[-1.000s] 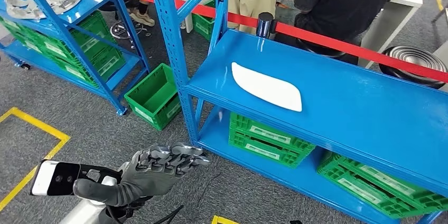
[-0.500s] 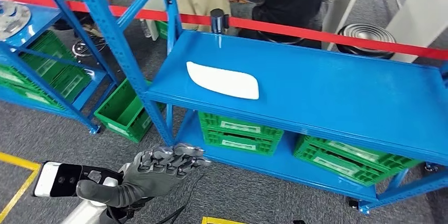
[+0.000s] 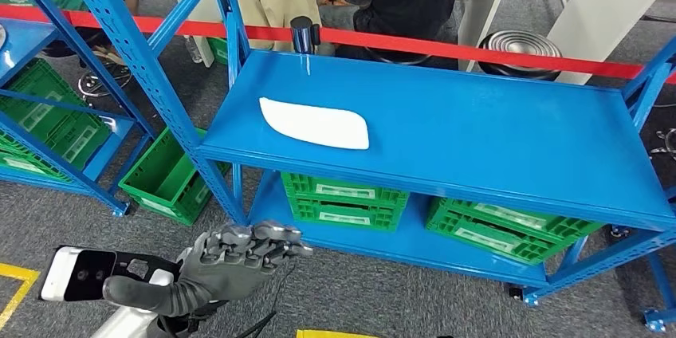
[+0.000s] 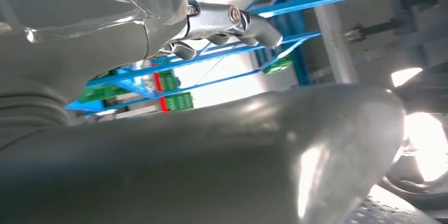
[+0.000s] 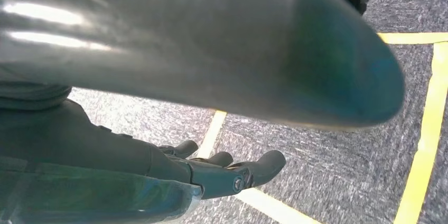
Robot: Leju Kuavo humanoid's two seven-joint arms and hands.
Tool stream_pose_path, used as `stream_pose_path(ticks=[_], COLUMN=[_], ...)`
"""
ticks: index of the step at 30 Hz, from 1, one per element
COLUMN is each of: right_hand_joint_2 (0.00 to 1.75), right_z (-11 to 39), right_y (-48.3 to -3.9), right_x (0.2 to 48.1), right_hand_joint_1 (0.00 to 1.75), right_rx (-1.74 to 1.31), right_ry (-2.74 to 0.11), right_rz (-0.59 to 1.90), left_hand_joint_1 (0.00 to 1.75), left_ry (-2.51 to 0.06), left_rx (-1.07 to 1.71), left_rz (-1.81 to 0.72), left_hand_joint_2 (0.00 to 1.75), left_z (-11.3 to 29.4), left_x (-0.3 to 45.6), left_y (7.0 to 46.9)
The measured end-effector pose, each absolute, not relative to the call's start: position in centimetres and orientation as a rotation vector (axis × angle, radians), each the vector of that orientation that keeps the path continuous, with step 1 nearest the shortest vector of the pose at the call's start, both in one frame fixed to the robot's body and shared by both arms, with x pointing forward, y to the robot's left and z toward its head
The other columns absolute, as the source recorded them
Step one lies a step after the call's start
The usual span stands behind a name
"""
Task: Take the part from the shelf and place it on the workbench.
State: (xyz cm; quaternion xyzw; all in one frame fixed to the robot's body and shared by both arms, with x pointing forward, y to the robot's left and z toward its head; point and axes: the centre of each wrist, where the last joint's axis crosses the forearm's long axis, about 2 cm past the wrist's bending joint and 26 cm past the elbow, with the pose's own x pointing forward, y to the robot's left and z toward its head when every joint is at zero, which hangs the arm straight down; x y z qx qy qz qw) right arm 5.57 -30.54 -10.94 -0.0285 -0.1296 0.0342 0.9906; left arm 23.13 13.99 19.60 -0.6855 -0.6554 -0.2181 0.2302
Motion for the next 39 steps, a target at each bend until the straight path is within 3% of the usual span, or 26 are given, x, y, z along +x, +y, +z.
stream_pose_path(ticks=[39], right_hand_joint_2=[0.0], right_z=[-11.2], right_y=[-31.3], right_x=[3.5], right_hand_joint_1=[0.0], right_rx=[-0.099], right_ry=[-0.229], right_rz=[0.025], left_hand_joint_1=[0.0], left_ry=[-1.786], left_rx=[-1.905], left_rz=[-0.555], left_hand_joint_2=[0.0], left_z=[19.4], left_x=[23.0], left_y=[13.9])
